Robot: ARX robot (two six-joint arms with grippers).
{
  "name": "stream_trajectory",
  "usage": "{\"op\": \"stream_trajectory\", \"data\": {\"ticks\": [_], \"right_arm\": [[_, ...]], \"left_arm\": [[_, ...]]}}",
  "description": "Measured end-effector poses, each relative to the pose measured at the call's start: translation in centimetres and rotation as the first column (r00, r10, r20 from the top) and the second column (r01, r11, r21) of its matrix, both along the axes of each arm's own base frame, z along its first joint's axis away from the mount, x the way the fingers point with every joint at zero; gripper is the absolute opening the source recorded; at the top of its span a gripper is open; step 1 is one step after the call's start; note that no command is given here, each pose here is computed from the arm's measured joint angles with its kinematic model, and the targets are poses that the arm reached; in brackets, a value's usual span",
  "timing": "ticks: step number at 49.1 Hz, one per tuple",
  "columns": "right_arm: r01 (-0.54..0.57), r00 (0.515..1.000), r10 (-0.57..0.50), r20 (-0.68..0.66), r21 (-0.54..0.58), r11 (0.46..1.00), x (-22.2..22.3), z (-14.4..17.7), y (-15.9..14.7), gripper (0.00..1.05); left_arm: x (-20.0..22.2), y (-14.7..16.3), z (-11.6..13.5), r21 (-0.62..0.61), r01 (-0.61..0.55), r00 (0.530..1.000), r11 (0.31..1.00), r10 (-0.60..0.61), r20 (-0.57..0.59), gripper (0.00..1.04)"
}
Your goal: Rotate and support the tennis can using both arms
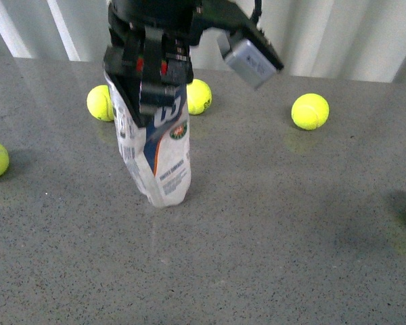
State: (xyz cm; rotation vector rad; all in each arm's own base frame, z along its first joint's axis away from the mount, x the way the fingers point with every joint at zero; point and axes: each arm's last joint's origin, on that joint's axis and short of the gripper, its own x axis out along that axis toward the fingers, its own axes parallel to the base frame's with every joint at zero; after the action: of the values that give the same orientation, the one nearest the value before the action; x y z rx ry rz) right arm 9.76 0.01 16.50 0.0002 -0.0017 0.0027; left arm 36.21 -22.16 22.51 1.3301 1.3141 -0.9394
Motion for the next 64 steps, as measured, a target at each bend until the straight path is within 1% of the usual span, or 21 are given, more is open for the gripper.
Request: {"op": "stream_trajectory", "data": {"ticks": [3,11,13,15,19,21,27,28,30,31,32,33,35,36,40,41,43,55,61,64], "right_arm": [[0.001,1.000,-0.001,0.000,0.000,1.000,0.0,0.0,0.0,0.97],[0.000,1.000,0.000,0.000,0.000,1.000,0.0,0.0,0.0,0.97],[0.000,1.000,0.000,0.000,0.000,1.000,0.0,0.0,0.0,0.97],[0.000,1.000,0.000,0.000,0.000,1.000,0.0,0.0,0.0,0.97],[0.000,1.000,0.000,0.000,0.000,1.000,0.0,0.0,0.0,0.97],[0.000,1.000,0.000,0.000,0.000,1.000,0.0,0.0,0.0,0.97],[0.000,1.000,0.000,0.000,0.000,1.000,0.0,0.0,0.0,0.97],[0.000,1.000,0.000,0.000,0.000,1.000,0.0,0.0,0.0,0.97],[0.000,1.000,0.000,0.000,0.000,1.000,0.0,0.0,0.0,0.97],[0.000,1.000,0.000,0.000,0.000,1.000,0.0,0.0,0.0,0.97],[0.000,1.000,0.000,0.000,0.000,1.000,0.0,0.0,0.0,0.97],[0.000,1.000,0.000,0.000,0.000,1.000,0.0,0.0,0.0,0.97],[0.000,1.000,0.000,0.000,0.000,1.000,0.0,0.0,0.0,0.97],[0.000,1.000,0.000,0.000,0.000,1.000,0.0,0.0,0.0,0.97],[0.000,1.000,0.000,0.000,0.000,1.000,0.0,0.0,0.0,0.97],[0.000,1.000,0.000,0.000,0.000,1.000,0.0,0.0,0.0,0.97],[0.000,1.000,0.000,0.000,0.000,1.000,0.0,0.0,0.0,0.97],[0.000,1.000,0.000,0.000,0.000,1.000,0.0,0.0,0.0,0.97],[0.000,1.000,0.000,0.000,0.000,1.000,0.0,0.0,0.0,0.97],[0.000,1.000,0.000,0.000,0.000,1.000,0.0,0.0,0.0,0.97]], "left_arm": [[-0.2,-0.3,-0.7,-0.002,0.005,1.000,1.000,-0.005,-0.003,0.04],[-0.4,-1.2,-0.9,-0.062,-0.006,1.000,0.998,0.007,0.015,0.04],[-0.3,-1.4,-0.9,-0.083,-0.017,1.000,0.996,0.018,0.004,0.11],[-0.3,-1.5,-0.9,-0.097,-0.026,1.000,0.995,0.026,-0.003,0.16],[0.1,-1.9,-1.2,-0.112,-0.045,0.999,0.993,0.043,-0.026,0.33],[0.3,-2.1,-1.1,-0.118,-0.050,0.999,0.992,0.047,-0.023,0.39],[0.7,-2.1,0.0,-0.131,-0.059,0.998,0.990,0.060,0.006,0.56],[0.7,-2.1,0.1,-0.133,-0.059,0.998,0.989,0.061,0.008,0.57],[0.9,-2.0,0.8,-0.143,-0.062,0.997,0.988,0.067,0.024,0.65],[0.9,-2.0,0.9,-0.145,-0.063,0.997,0.987,0.067,0.026,0.66],[1.0,-2.0,1.2,-0.151,-0.064,0.997,0.987,0.069,0.032,0.69],[1.1,-1.9,1.6,-0.158,-0.066,0.997,0.985,0.073,0.040,0.75],[1.1,-1.7,1.9,-0.164,-0.071,0.996,0.984,0.079,0.046,0.82],[1.2,-1.6,2.1,-0.166,-0.074,0.995,0.983,0.083,0.050,0.88],[1.3,-1.2,2.4,-0.169,-0.083,0.994,0.982,0.093,0.054,0.99],[1.3,-1.1,2.5,-0.170,-0.085,0.994,0.982,0.095,0.055,1.00],[1.3,-0.8,2.7,-0.174,-0.093,0.993,0.980,0.104,0.058,0.97],[0.2,1.0,5.3,-0.246,-0.138,0.983,0.959,0.163,0.085,0.98],[-0.2,1.7,6.5,-0.320,-0.175,0.972,0.931,0.215,0.094,0.98],[-0.3,2.1,7.5,-0.399,-0.211,0.960,0.892,0.266,0.086,0.98]]}}
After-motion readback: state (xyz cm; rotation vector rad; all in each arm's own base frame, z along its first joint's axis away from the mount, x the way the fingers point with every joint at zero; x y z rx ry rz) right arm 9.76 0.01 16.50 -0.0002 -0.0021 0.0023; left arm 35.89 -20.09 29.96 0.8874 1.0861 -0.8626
